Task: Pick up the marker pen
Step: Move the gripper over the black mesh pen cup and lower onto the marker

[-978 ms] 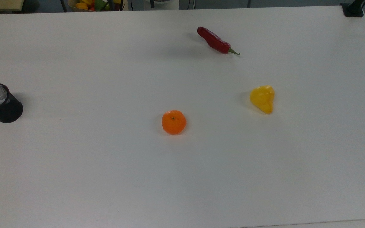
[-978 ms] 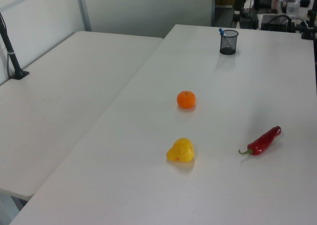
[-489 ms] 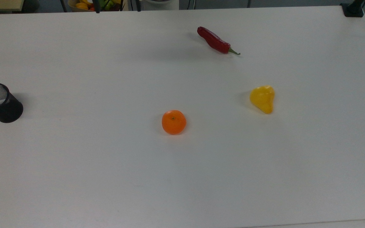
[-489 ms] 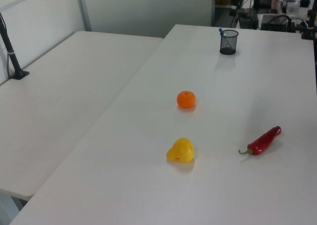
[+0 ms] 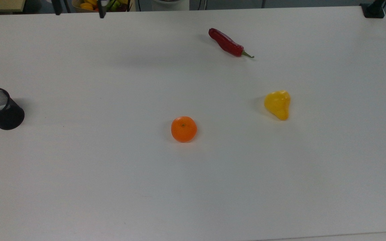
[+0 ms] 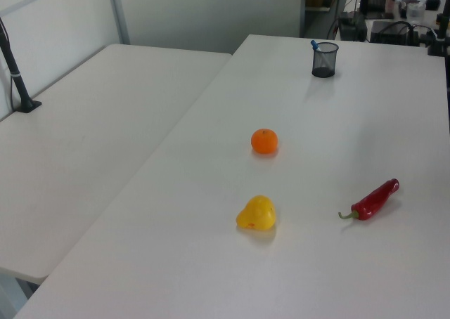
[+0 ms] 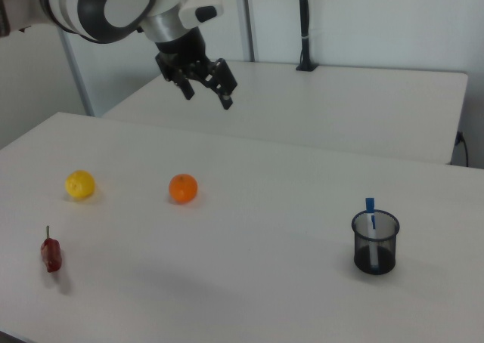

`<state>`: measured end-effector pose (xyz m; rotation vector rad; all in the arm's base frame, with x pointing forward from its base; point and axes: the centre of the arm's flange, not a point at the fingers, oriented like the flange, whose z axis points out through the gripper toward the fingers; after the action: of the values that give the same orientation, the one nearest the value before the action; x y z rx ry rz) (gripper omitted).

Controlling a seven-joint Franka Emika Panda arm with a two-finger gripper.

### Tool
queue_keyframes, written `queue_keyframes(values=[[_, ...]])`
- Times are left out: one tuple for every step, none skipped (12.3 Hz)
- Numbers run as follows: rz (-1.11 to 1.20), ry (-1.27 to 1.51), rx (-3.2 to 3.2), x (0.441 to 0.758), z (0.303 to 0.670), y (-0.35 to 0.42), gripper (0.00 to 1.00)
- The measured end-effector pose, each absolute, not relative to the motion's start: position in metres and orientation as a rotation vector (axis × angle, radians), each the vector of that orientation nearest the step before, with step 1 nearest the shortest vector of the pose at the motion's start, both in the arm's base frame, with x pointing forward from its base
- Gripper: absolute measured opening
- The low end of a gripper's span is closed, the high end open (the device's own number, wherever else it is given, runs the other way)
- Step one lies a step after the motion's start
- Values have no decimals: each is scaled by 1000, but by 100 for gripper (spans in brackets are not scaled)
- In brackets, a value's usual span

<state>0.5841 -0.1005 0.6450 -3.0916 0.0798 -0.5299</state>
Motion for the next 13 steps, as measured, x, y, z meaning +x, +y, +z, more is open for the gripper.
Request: queue_keyframes(values=[[-577, 113, -3092, 586, 646, -113, 100], [-632, 147, -3092, 588, 647, -126, 100], [-690, 180, -3092, 591, 647, -139, 100], [-739, 209, -3093, 595, 645, -150, 100], [-783, 233, -3095, 598, 641, -160, 100], [-815, 253, -3097, 602, 636, -168, 100], [-835, 271, -3101, 606, 628, -175, 100], [-844, 286, -3107, 610, 619, -182, 100], [-855, 303, -3114, 614, 610, -189, 100], [-874, 320, -3121, 619, 601, -196, 100], [-895, 335, -3129, 624, 591, -204, 100], [-918, 350, -3136, 628, 581, -211, 100], [-940, 366, -3144, 632, 570, -219, 100]])
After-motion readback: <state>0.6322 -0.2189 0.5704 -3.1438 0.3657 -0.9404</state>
